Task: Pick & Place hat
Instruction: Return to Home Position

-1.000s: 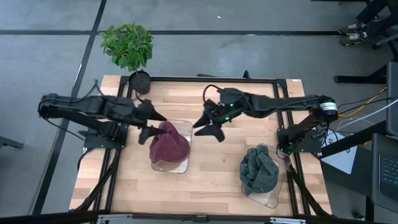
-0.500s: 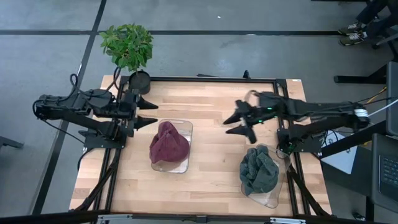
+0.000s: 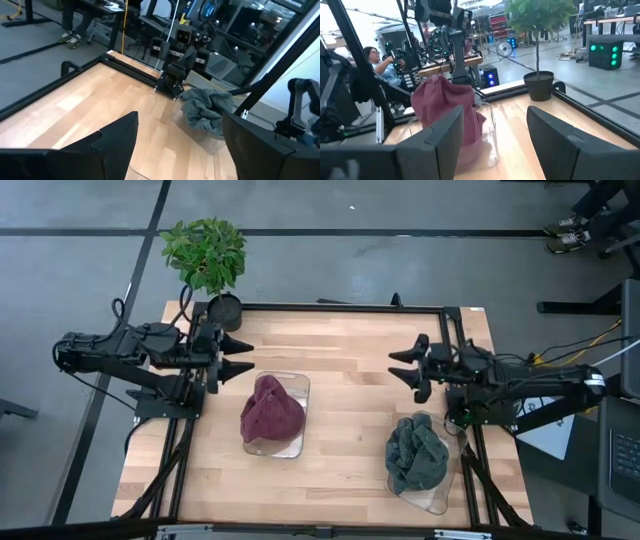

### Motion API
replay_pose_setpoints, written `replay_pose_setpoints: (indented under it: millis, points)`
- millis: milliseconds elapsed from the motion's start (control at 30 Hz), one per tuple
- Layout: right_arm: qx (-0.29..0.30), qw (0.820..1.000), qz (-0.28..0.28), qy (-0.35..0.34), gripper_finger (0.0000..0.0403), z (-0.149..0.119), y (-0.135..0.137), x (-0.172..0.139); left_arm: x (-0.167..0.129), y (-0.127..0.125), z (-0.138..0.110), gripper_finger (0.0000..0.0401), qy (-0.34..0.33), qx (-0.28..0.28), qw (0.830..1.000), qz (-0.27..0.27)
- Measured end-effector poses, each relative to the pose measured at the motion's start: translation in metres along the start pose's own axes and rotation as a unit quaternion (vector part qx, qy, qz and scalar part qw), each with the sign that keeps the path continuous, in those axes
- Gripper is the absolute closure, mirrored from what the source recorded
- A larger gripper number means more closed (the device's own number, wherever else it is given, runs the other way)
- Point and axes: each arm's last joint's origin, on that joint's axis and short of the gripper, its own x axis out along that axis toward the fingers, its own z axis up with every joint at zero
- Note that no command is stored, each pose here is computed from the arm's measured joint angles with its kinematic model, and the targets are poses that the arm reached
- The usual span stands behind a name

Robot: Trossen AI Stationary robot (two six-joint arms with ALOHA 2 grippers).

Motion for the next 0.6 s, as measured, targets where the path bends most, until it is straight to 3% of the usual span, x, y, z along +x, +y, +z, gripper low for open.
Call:
replay_pose_setpoints:
  millis: [267,600]
  points:
    - [-0.020,1.000,-0.021,0.006,0.0188,-0.039,-0.014,-0.019,0.000,0.000,0.000,0.0122,0.000,-0.037,0.999,0.001]
    - [-0.058,0.998,-0.004,0.004,0.0188,-0.073,-0.026,-0.041,0.000,0.000,0.000,0.0122,0.000,-0.084,0.996,0.000]
